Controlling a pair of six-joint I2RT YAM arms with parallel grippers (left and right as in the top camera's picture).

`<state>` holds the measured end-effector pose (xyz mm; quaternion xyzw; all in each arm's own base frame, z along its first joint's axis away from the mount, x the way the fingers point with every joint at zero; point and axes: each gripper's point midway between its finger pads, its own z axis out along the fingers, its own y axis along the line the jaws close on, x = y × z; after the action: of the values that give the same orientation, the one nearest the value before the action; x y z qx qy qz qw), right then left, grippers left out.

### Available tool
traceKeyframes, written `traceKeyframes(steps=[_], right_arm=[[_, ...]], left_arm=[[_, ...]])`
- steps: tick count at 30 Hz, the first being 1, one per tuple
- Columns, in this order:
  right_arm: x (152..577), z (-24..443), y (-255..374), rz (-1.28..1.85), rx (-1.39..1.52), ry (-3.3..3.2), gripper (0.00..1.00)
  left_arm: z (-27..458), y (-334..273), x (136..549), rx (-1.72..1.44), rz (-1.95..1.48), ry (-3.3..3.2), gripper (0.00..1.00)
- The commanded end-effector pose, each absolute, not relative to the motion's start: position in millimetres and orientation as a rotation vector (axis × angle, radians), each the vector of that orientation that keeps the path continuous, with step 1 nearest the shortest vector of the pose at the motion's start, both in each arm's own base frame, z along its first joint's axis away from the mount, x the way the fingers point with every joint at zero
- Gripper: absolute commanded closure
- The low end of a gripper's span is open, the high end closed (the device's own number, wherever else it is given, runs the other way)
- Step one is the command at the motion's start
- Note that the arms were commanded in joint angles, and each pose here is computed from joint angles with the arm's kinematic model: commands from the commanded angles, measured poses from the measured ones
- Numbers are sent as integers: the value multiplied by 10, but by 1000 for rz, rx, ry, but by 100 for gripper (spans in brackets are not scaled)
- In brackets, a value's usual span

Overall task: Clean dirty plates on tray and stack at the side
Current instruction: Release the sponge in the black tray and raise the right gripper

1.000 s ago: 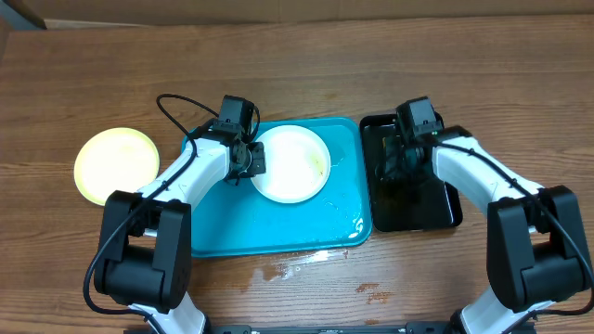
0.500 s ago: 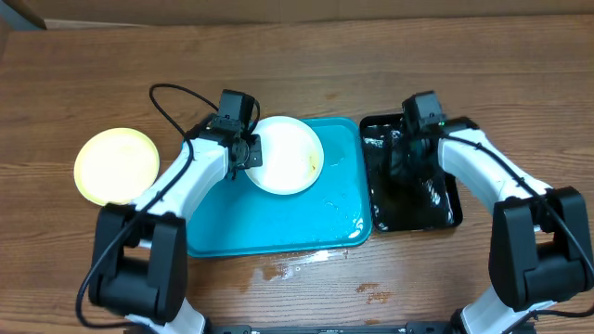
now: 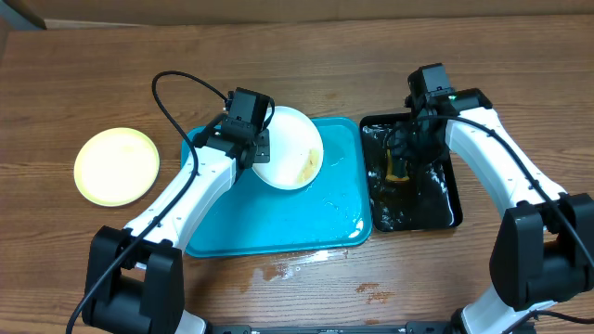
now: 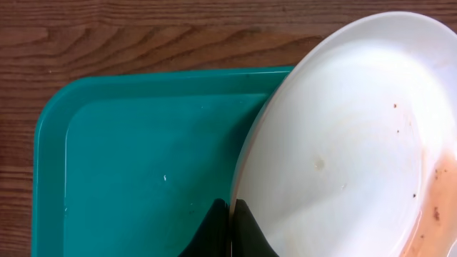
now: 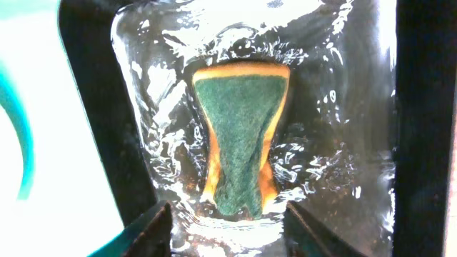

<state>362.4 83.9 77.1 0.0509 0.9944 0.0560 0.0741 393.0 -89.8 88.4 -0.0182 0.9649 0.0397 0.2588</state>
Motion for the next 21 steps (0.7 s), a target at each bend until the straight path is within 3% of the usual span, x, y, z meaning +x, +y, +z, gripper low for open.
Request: traceKeyframes(steps=[1, 5, 21], right_arm=[[3684, 870, 835, 296, 206, 2968, 43], [3684, 889, 740, 393, 272, 2971, 36], [3656, 869, 467, 351, 339, 2984, 27]], left_arm=[[1110, -952, 4033, -36, 73, 2559, 96], [1183, -967, 4070, -37, 65, 2548, 96], [1654, -1459, 4239, 3, -247, 2483, 96]])
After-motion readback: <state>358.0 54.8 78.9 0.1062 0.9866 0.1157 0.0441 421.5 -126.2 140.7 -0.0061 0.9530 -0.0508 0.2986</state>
